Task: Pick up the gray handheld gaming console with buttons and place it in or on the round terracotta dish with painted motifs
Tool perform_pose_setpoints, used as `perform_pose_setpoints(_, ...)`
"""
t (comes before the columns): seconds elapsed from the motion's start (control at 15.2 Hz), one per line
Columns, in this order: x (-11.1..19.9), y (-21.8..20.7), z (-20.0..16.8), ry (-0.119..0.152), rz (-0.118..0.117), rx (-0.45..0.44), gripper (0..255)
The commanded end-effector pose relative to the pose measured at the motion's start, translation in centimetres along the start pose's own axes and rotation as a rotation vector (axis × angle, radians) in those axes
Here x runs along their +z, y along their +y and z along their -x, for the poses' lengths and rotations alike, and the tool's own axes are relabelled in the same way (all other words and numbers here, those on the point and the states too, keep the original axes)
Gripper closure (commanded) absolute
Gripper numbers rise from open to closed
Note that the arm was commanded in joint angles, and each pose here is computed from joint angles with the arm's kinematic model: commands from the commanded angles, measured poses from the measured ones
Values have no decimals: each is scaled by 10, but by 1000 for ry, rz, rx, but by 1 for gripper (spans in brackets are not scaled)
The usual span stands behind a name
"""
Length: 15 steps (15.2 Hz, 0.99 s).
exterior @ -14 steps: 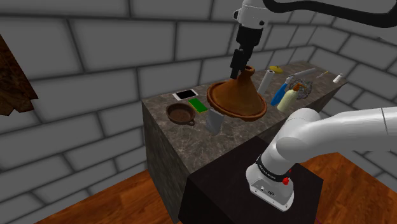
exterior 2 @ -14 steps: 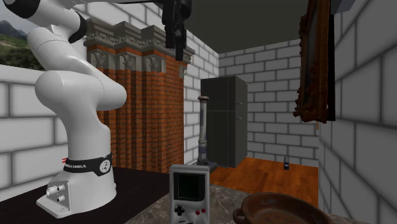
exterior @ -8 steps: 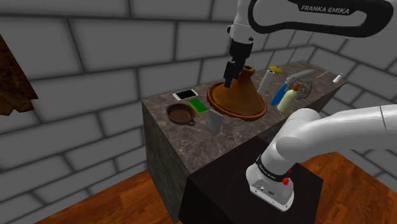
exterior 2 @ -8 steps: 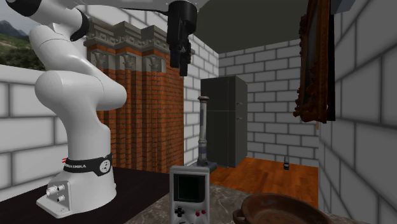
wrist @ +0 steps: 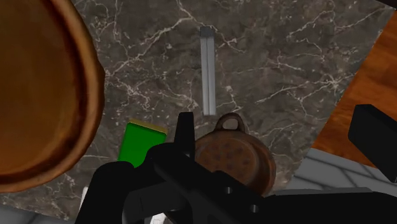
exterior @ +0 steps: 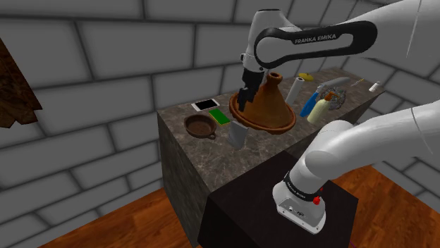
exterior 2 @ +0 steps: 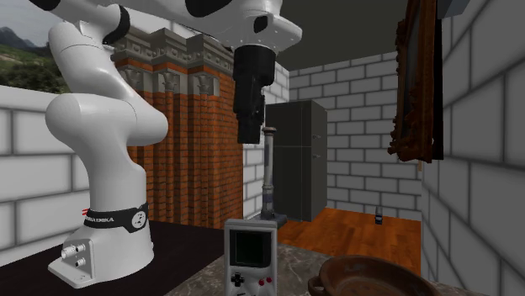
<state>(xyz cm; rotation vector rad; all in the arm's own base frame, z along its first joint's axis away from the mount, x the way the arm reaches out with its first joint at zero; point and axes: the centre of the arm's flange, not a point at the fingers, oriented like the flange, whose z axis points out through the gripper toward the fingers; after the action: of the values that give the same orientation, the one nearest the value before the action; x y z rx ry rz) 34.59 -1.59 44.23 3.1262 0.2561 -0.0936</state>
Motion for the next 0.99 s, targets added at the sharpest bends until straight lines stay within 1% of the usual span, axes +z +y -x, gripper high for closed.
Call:
perform_pose_setpoints(0.0, 22, 5, -11, 2, -1, 3, 0)
perform_pose_setpoints(0.53, 117, 33, -48, -1, -9, 16, 0)
perform_pose_setpoints(0.92, 149, 35, -51, -1, -10, 17, 0)
